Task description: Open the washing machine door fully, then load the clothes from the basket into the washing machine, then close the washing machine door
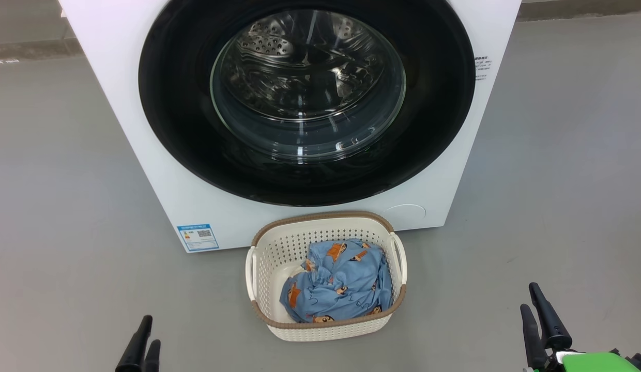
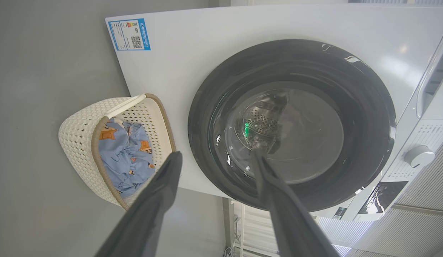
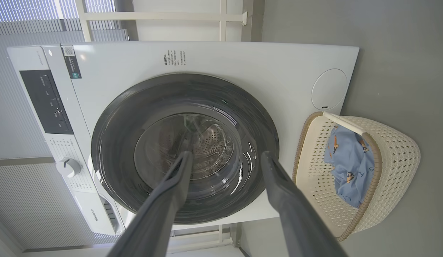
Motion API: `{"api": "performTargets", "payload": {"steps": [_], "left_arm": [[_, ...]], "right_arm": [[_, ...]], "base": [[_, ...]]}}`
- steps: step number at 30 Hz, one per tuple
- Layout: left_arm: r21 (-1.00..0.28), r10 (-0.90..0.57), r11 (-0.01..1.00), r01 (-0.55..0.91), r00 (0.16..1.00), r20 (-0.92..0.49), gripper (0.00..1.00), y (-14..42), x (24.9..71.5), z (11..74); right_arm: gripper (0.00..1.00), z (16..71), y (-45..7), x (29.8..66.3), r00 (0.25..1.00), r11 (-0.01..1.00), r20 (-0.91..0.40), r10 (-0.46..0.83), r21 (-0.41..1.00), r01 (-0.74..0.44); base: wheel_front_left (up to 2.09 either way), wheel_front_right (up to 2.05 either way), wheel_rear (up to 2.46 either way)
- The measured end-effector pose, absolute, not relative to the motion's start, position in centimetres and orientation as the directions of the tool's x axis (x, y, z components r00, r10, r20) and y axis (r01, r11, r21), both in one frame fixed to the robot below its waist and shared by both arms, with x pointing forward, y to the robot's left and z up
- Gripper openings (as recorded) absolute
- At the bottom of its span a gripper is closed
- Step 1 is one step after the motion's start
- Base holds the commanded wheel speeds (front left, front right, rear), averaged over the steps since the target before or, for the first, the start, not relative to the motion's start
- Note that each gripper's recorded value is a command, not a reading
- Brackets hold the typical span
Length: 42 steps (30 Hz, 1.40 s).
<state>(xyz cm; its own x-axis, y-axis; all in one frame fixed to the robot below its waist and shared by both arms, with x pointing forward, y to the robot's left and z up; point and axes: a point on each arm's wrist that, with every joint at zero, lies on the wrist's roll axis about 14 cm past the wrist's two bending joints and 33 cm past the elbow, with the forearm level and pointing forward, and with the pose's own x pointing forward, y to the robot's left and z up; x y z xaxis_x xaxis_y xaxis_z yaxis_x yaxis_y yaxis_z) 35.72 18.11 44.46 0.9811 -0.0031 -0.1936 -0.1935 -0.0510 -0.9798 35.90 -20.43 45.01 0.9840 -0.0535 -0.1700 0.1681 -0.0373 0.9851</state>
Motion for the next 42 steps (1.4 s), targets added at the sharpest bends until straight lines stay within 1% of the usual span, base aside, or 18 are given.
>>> {"api": "performTargets", "payload": {"steps": [6, 10, 18, 28, 35, 40, 42], "left_arm": [[-0.981, 0.010, -0.021, -0.193, 0.981, -0.193, 1.00, 18.3, 35.7, 44.5], [-0.981, 0.017, 0.004, -0.193, 0.981, -0.193, 1.00, 18.4, 35.8, 44.5], [-0.979, 0.034, 0.082, -0.188, 0.982, -0.186, 1.00, 18.7, 35.8, 44.8], [-0.959, 0.048, 0.224, -0.177, 0.984, -0.170, 1.00, 19.0, 36.0, 45.3], [-0.915, 0.048, 0.363, -0.175, 0.984, -0.169, 1.00, 18.9, 36.1, 45.5], [-0.882, 0.045, 0.442, -0.167, 0.985, -0.164, 1.00, 18.6, 36.1, 45.7], [-0.856, 0.041, 0.491, -0.159, 0.986, -0.159, 1.00, 18.5, 36.1, 45.8]], "right_arm": [[1.00, 45.2, -20.4, 36.0, 0.984, -0.004, -0.167, -0.057, 0.986, 0.167], [1.00, 45.3, -20.5, 36.0, 0.985, 0.038, -0.162, -0.064, 0.986, 0.164], [1.00, 46.0, -20.5, 36.3, 0.987, 0.158, -0.143, -0.067, 0.976, 0.152], [1.00, 46.7, -19.6, 36.6, 0.992, 0.314, -0.120, -0.042, 0.941, 0.127], [1.00, 46.9, -19.3, 36.8, 0.994, 0.453, -0.111, -0.023, 0.885, 0.109], [1.00, 47.1, -19.1, 36.9, 0.995, 0.538, -0.102, -0.011, 0.838, 0.092], [1.00, 47.2, -18.9, 36.9, 0.995, 0.580, -0.099, -0.002, 0.811, 0.082]], "base": [[0.00, 0.00, 0.00], [0.00, 0.00, 0.00], [0.00, 0.00, 0.00], [0.00, 0.00, 0.00], [0.00, 0.00, 0.00], [0.00, 0.00, 0.00], [0.00, 0.00, 0.00]]}}
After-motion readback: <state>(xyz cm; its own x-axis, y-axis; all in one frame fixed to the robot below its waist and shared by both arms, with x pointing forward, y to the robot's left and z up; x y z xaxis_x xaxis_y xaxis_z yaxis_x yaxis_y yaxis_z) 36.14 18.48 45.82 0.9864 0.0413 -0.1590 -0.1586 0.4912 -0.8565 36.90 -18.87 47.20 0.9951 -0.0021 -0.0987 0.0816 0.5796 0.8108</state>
